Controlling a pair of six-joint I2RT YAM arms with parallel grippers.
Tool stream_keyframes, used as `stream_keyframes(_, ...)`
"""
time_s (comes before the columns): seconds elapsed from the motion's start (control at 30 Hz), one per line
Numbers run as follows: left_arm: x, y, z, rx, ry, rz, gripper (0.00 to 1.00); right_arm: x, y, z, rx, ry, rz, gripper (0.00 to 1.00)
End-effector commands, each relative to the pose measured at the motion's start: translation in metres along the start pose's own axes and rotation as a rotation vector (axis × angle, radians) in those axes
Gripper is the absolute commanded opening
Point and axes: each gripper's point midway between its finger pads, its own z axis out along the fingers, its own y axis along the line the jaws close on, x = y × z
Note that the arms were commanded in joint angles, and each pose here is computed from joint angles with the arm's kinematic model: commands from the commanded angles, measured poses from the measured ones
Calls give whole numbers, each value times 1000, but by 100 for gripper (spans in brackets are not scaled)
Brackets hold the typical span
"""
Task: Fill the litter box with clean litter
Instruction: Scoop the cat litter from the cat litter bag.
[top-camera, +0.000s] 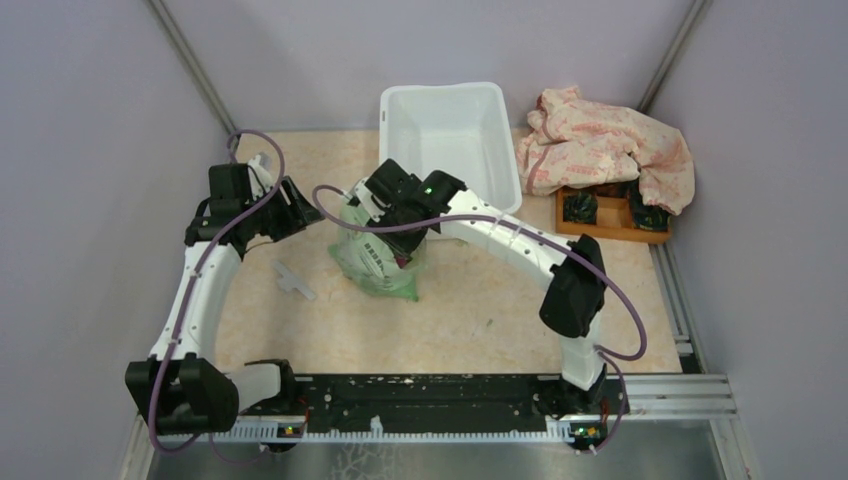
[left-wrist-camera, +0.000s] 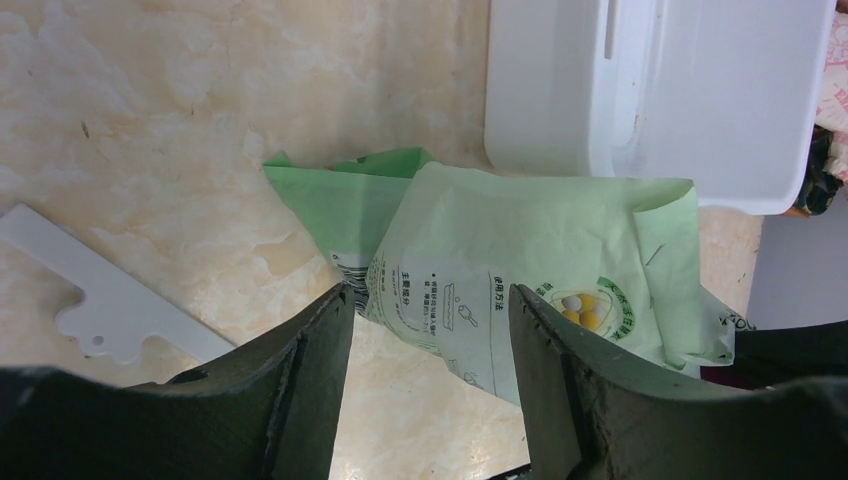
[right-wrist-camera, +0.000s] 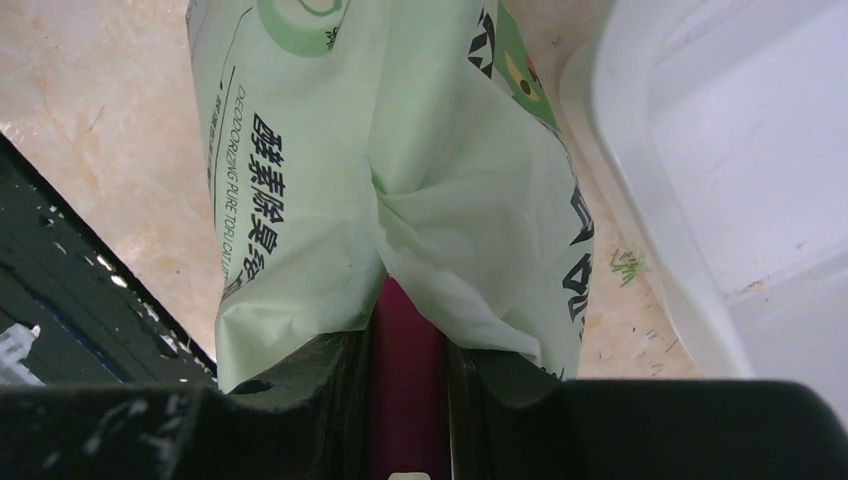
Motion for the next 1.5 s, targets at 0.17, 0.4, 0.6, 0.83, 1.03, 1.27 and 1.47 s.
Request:
stream_keyframes(0.17, -2, 5, 6, -6, -7, 16, 64, -24, 21, 30, -82, -179, 21, 0)
stream_keyframes(0.4, -2, 6, 7, -10, -6, 12, 64, -14, 23, 42, -50, -302, 55, 0)
stream_keyframes(0.6, -1, 8, 7, -17, -7, 10, 64, -15, 15, 30, 56, -484, 68, 0)
stream_keyframes(0.83, -1, 9, 6, -24, -9, 9, 64, -17, 23, 0, 156, -708, 57, 0)
stream_keyframes(1.03, -3, 8, 4, -26, -19, 8, 64, -7, 18, -30, 217, -856, 94, 0)
stream_keyframes(1.27, -7, 6, 2, -23, -27, 3, 64, 10, 12, -54, 247, -943, 111, 0)
stream_keyframes(1.47, -10, 4, 0, -25, -34, 2, 64, 34, 9, -66, 262, -994, 131, 0)
